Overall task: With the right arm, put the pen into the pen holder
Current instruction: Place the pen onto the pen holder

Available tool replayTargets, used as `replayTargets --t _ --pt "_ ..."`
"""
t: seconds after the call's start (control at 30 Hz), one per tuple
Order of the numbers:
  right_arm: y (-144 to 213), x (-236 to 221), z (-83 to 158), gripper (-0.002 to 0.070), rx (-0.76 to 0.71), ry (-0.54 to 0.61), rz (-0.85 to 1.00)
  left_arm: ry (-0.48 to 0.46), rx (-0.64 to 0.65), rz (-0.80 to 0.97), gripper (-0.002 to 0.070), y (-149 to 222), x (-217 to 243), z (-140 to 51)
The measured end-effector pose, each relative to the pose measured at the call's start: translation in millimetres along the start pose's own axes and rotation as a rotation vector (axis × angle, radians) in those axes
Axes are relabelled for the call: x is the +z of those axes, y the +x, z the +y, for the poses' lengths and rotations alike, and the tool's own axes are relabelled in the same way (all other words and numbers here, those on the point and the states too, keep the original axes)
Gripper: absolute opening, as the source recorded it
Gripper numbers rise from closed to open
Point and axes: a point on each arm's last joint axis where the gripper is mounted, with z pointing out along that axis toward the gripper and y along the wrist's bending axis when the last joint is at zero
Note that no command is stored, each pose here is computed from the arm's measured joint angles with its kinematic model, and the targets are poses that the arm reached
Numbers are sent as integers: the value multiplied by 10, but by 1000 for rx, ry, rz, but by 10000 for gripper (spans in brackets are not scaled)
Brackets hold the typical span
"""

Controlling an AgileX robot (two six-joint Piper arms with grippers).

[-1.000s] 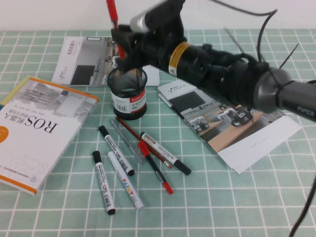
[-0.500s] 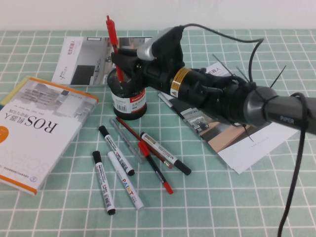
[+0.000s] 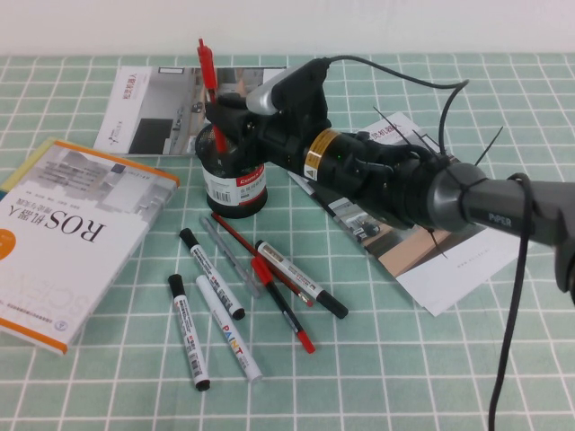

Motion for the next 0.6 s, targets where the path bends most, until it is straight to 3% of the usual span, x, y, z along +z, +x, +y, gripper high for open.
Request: replayTargets --t 0.27,0.6 --pt "126 65 -3 89 -53 -27 43 0 0 0 -4 0 0 0" --pt "163 74 -9 303 -66 -18 74 0 0 0 -4 0 0 0"
